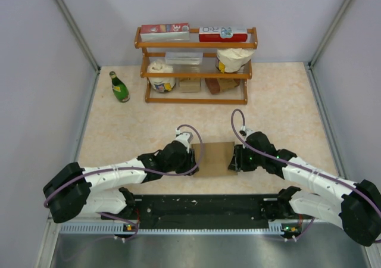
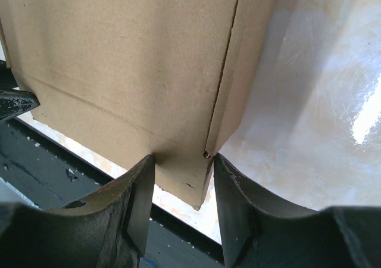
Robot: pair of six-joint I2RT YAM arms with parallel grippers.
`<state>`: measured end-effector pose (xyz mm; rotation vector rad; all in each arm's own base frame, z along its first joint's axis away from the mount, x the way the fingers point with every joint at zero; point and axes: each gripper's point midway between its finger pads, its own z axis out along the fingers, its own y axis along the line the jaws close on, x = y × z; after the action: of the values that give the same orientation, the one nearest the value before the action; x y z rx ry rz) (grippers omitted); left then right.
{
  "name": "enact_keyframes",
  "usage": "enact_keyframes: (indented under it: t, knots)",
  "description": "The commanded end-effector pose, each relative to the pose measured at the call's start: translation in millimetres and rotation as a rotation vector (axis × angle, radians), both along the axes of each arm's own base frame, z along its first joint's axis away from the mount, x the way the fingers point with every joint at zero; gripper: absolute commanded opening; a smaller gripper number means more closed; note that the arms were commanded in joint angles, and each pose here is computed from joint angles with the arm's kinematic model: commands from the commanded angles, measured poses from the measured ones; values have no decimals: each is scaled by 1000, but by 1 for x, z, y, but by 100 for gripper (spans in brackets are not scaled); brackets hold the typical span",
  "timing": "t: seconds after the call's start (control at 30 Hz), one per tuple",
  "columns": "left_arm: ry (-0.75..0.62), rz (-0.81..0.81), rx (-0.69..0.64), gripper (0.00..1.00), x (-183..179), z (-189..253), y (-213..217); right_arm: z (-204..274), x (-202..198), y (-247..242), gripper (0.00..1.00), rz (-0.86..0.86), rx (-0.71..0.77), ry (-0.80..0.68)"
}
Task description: Fold the paper box
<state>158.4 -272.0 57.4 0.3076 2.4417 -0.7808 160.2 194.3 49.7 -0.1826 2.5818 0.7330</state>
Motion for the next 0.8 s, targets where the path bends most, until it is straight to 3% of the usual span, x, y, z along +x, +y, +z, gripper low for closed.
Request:
enact_keyframes:
  t: [0.0, 0.77]
  knots:
    - [-6, -6, -32, 37, 0, 2, -7, 8, 3, 7, 43, 5, 37, -33]
    - [-26, 11, 50, 36, 6, -5, 5, 2, 5, 3, 47, 6, 1, -34]
